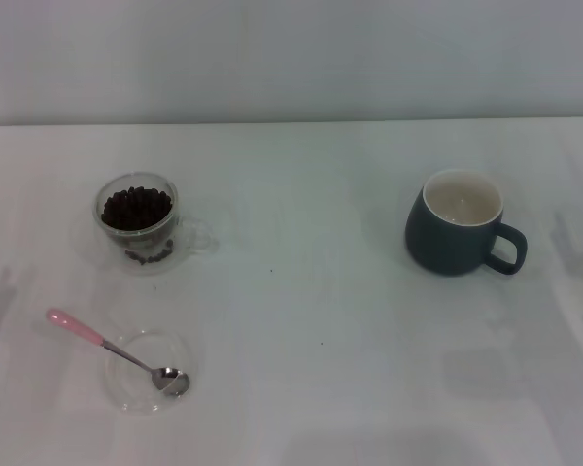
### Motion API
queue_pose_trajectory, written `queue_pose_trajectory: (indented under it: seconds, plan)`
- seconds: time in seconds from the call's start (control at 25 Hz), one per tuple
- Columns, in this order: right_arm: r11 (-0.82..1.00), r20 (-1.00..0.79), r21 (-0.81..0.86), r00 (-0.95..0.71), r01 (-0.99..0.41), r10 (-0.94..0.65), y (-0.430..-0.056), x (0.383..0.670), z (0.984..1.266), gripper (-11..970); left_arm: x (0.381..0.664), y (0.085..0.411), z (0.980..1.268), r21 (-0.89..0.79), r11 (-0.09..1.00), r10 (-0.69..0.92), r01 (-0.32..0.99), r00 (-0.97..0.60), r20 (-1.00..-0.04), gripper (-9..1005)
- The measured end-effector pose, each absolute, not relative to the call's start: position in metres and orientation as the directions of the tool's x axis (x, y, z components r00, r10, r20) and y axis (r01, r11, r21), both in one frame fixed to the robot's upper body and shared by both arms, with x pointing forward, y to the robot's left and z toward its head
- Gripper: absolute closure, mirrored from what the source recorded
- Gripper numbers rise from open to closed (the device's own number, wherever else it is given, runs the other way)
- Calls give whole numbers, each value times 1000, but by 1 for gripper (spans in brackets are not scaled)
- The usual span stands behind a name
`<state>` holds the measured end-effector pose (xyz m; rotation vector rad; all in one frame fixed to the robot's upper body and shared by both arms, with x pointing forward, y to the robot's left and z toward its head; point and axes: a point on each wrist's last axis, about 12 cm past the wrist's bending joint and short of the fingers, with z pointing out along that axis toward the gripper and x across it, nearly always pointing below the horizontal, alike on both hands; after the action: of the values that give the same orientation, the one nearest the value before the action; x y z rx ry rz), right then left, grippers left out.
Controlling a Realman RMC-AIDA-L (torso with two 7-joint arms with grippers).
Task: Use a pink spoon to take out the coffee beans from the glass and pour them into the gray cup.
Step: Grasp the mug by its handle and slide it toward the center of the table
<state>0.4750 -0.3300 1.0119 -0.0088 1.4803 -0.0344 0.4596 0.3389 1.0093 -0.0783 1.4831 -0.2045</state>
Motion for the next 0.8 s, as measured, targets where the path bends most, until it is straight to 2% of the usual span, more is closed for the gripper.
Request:
queue_pose_trajectory:
  seconds: [0.52, 0.8]
  plan:
    - [998, -998, 57, 13, -2, 57, -313, 452, 997, 164, 454, 331, 1005, -187, 976, -194, 114, 49, -980, 107]
    - [997, -996, 70, -58, -21, 69, -295, 422, 985, 164, 453, 331, 1005, -190, 975, -197, 116, 51, -979, 107]
